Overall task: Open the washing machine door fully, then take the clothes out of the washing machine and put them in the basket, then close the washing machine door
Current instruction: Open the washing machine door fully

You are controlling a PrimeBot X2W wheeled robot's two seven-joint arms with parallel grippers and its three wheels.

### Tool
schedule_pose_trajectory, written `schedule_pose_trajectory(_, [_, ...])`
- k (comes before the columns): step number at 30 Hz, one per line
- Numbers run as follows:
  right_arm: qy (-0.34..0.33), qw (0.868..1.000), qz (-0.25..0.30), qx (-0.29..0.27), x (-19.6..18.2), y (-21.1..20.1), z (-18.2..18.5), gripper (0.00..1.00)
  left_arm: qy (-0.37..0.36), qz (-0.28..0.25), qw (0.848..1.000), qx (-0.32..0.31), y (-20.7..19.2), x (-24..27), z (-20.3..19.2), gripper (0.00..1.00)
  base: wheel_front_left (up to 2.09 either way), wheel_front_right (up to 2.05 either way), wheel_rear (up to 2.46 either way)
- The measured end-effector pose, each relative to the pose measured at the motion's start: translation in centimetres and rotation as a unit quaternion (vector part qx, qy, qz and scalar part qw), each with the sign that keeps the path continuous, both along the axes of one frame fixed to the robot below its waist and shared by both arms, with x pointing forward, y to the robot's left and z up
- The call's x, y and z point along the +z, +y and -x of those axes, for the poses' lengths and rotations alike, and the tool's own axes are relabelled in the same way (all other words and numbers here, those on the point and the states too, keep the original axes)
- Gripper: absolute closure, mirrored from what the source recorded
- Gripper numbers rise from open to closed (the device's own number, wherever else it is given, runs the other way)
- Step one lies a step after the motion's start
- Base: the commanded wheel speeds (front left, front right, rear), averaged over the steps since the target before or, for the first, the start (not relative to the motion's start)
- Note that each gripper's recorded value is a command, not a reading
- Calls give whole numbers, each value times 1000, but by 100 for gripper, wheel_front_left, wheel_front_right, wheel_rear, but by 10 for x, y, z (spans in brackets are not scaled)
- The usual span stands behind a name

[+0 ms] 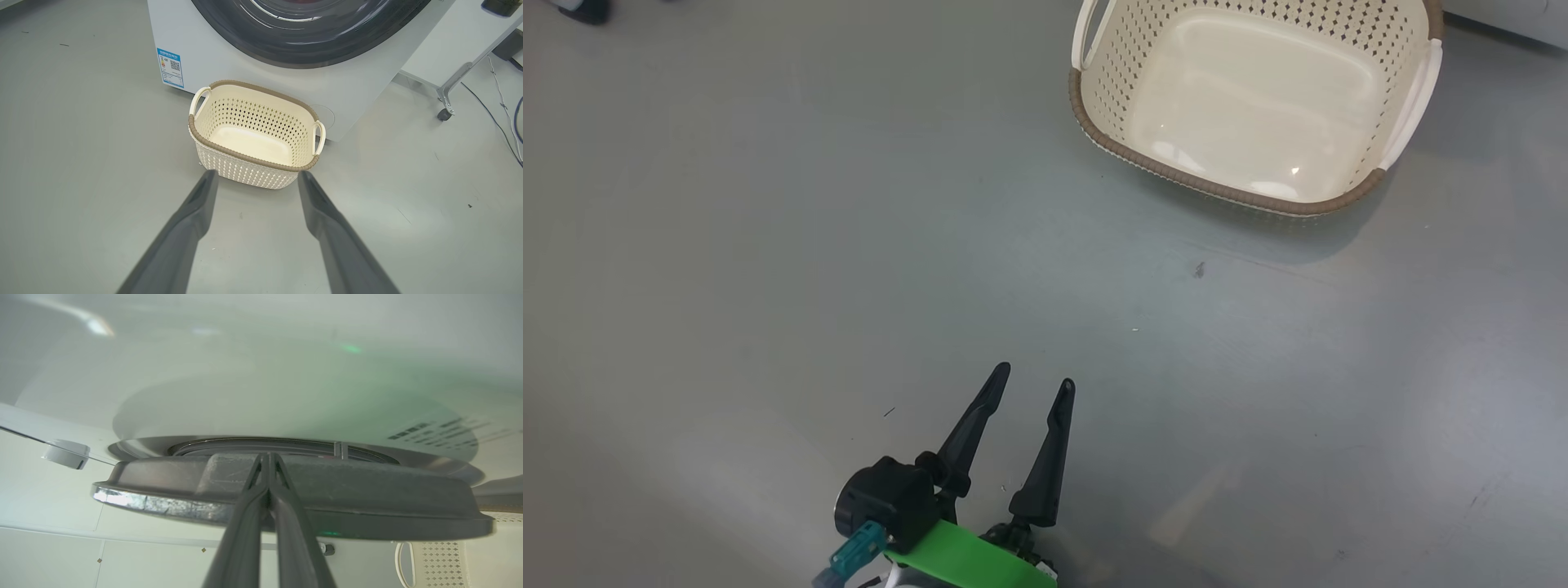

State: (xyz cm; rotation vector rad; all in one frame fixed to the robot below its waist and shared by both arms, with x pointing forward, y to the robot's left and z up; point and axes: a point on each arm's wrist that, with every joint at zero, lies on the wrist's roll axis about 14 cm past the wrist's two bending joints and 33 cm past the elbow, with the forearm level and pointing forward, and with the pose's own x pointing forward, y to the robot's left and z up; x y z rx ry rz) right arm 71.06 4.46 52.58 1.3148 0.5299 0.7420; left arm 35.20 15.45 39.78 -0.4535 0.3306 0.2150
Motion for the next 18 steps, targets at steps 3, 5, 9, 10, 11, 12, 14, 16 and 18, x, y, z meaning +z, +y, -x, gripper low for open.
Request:
schedule_pose_trajectory(3, [3, 1000, -4, 1, 1, 2, -2, 100, 4, 1, 1000, 3, 0, -2, 3, 0, 0, 0, 0])
schedule_pose_trajectory(5, [5, 1000, -1, 2, -1, 4, -2, 100, 6, 2, 1000, 5, 1, -2, 4, 0, 0, 0, 0])
schedule_pose_trajectory(9, [12, 1000, 4, 10, -6, 7, -3, 100, 7, 2, 1000, 7, 1, -3, 5, 0, 0, 0, 0])
schedule_pose_trajectory(10, [12, 1000, 5, 11, -6, 7, -3, 100, 8, 2, 1000, 8, 1, -3, 5, 0, 0, 0, 0])
schedule_pose_trajectory(11, [12, 1000, 8, 12, -6, 8, -4, 100, 9, 3, 1000, 9, 1, -3, 6, 0, 0, 0, 0])
schedule_pose_trajectory(12, [13, 1000, 11, 12, -7, 8, -4, 100, 11, 4, 1000, 10, 1, -4, 7, 0, 0, 0, 0])
schedule_pose_trajectory(14, [18, 1000, 10, 12, -9, 8, -6, 100, 13, 4, 1000, 10, 1, -5, 8, 0, 0, 0, 0])
schedule_pose_trajectory(16, [27, 1000, 10, 11, -13, 7, -8, 100, 11, 4, 1000, 11, 1, -4, 7, 0, 0, 0, 0])
schedule_pose_trajectory(18, [34, 999, 10, 10, -17, 7, -9, 100, 10, 4, 1000, 11, 1, -3, 7, 0, 0, 0, 0])
